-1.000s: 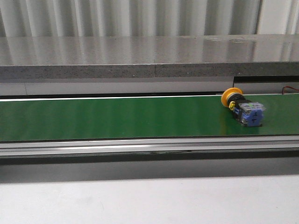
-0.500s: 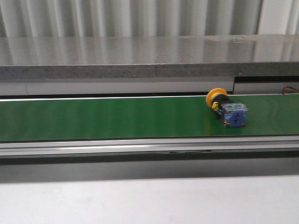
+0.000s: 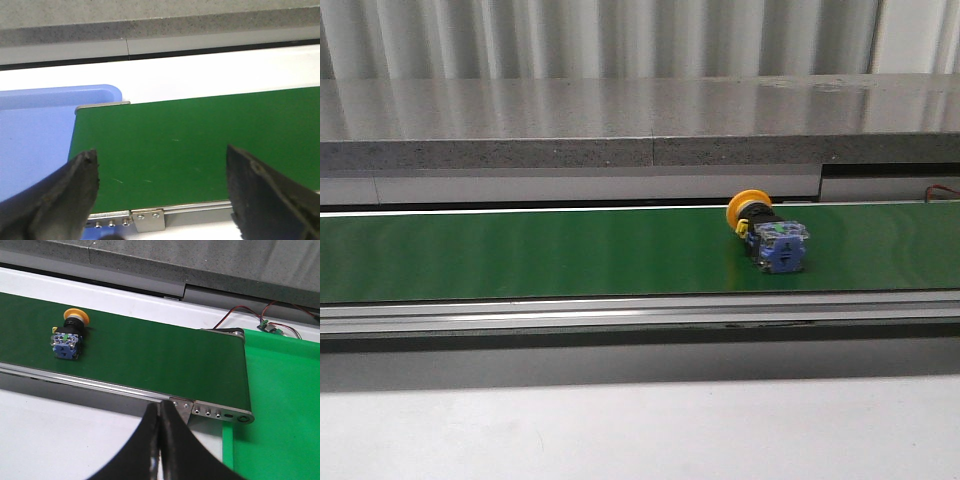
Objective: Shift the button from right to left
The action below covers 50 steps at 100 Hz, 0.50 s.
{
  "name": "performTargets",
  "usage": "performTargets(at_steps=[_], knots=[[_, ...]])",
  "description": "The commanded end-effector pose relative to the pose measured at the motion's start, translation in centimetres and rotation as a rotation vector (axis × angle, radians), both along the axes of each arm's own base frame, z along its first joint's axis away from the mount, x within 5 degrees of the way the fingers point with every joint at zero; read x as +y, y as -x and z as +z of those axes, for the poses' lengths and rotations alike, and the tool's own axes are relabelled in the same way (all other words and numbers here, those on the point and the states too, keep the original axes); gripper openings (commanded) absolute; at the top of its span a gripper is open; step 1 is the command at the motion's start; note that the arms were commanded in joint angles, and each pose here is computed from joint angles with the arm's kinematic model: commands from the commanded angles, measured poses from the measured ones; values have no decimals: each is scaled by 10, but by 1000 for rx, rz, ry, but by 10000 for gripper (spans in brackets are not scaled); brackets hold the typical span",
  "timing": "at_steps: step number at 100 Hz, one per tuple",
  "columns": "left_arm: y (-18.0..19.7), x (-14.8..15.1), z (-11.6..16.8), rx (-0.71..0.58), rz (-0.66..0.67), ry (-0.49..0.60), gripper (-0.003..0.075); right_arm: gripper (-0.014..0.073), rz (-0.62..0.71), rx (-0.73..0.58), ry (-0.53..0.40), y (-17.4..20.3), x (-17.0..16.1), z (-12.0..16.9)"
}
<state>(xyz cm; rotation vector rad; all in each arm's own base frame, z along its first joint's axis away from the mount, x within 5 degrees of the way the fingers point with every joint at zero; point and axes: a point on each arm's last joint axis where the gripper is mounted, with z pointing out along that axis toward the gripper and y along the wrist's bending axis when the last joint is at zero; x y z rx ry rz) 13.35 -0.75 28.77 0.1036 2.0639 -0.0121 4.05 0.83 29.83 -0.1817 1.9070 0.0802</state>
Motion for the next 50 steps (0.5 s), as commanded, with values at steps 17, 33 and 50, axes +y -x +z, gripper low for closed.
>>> performTargets(at_steps=[17,33,50], knots=[[-17,-2,11,-63,6,31,543,-66,-2,-89,-6,-2,0,13],[-25,-6,25,-78,-10,56,543,-66,-2,-89,-6,-2,0,13],[-38,-24,47,-72,-109,62,543,-66,-2,-89,-6,-2,0,13]])
